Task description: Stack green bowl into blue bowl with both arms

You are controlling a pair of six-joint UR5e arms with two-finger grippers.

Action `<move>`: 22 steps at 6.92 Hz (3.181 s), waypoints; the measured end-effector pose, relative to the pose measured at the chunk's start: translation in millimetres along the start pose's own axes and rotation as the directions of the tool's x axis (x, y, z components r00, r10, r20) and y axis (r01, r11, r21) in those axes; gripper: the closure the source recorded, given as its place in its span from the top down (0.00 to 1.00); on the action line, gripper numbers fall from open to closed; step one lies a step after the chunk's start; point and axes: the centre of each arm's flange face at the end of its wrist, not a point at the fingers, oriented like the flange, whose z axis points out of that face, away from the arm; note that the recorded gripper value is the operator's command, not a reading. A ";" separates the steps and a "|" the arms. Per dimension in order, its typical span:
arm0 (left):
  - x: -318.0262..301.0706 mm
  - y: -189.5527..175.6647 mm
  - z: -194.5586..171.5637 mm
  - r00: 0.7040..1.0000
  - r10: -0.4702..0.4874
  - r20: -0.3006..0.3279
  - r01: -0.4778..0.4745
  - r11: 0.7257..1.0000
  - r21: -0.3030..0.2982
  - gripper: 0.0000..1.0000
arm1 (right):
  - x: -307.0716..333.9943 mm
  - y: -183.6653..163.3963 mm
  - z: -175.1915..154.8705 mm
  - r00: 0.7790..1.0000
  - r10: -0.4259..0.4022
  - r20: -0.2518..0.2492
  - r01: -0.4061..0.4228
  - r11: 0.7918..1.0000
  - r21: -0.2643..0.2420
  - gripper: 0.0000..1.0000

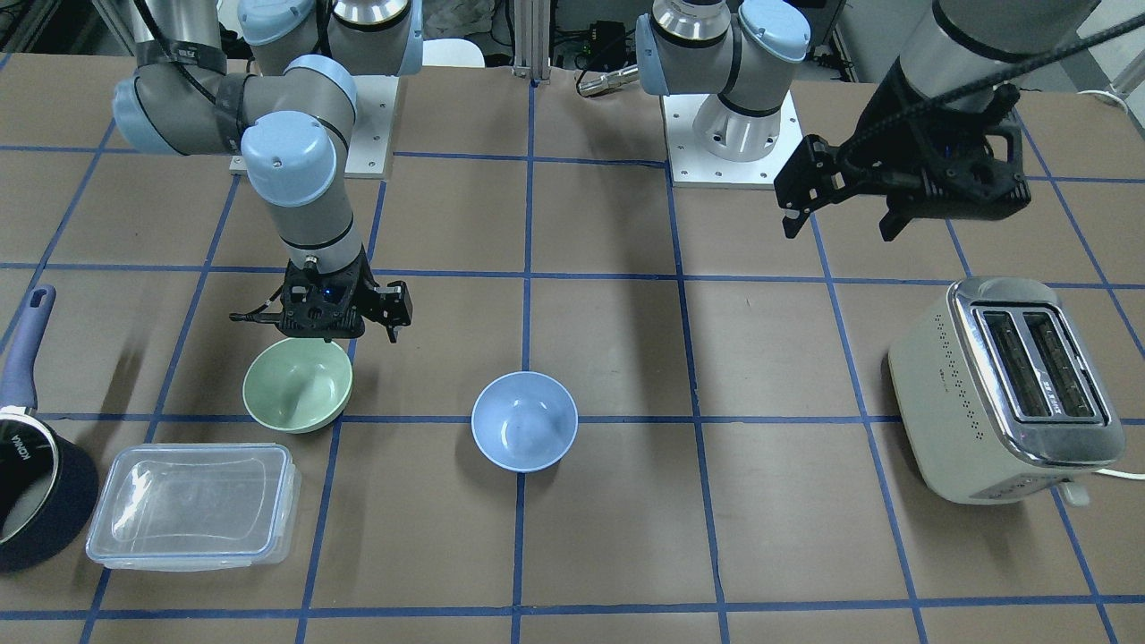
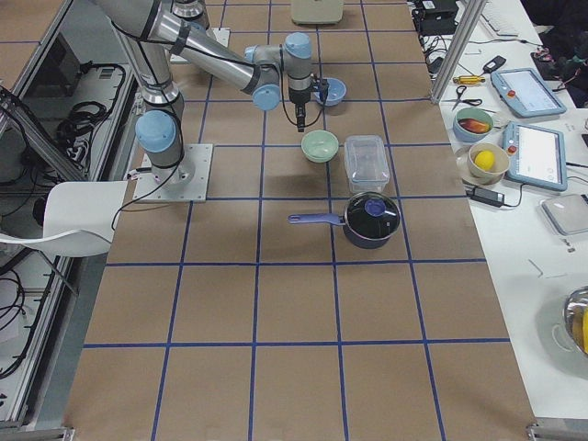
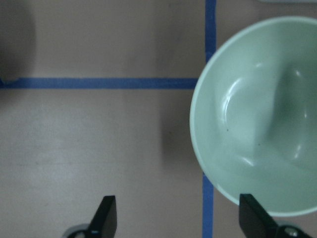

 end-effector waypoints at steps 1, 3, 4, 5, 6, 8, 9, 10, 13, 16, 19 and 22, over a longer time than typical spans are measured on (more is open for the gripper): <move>1.4 5.1 -1.5 1.000 -0.011 0.002 0.011 1.000 0.002 1.00 | -2.3 -12.5 1.5 1.000 -0.010 0.001 0.010 1.000 0.018 0.86; 1.4 3.5 -1.4 1.000 -0.013 0.006 0.013 0.999 0.038 1.00 | -1.6 -25.6 7.9 0.999 -0.047 -0.018 0.048 0.998 0.029 0.79; -0.1 -5.8 -1.7 1.000 -0.014 0.010 0.013 0.995 0.095 1.00 | -0.2 -27.2 13.5 0.998 -0.057 -0.034 0.058 0.998 0.029 0.60; -0.5 -8.8 0.0 1.000 -0.017 0.012 0.015 0.992 0.124 1.00 | 2.0 -26.3 20.7 0.997 -0.062 -0.055 0.063 0.998 0.015 0.20; -0.3 -6.4 2.7 1.000 -0.018 0.011 0.016 0.991 0.132 1.00 | 3.4 -25.3 25.9 0.996 -0.064 -0.066 0.064 0.998 0.000 0.01; 0.3 -4.2 9.1 1.000 -0.020 0.008 0.019 0.991 0.130 1.00 | 4.0 -25.2 27.9 0.995 -0.064 -0.070 0.064 0.998 -0.006 0.00; 0.8 -3.7 9.5 1.000 -0.020 0.006 0.019 0.991 0.129 1.00 | 3.9 -26.0 26.9 0.996 -0.064 -0.070 0.064 0.998 -0.001 0.00; 1.8 -4.0 10.1 1.000 -0.018 0.003 0.018 0.992 0.126 1.00 | 2.8 -27.1 24.7 0.996 -0.061 -0.069 0.062 0.998 0.008 0.00; 3.8 -4.4 12.7 1.000 -0.021 -0.002 0.022 0.993 0.116 1.00 | -49.5 -52.3 -20.2 0.997 -0.061 -0.056 0.065 0.996 0.066 0.00; 4.5 -2.5 12.7 1.000 -0.031 -0.006 0.031 0.993 0.113 1.00 | -174.7 -78.8 -71.5 1.000 -0.018 -0.013 0.019 0.997 0.080 0.00; 4.7 -1.8 12.4 0.999 -0.031 -0.006 0.032 0.993 0.113 1.00 | -241.9 -76.4 -47.3 0.998 -0.024 0.055 0.022 0.999 0.033 0.00; 4.6 -0.5 11.6 1.000 -0.031 -0.005 0.031 0.993 0.114 1.00 | -249.9 -76.3 -33.8 0.997 -0.035 0.065 0.035 0.999 0.014 1.00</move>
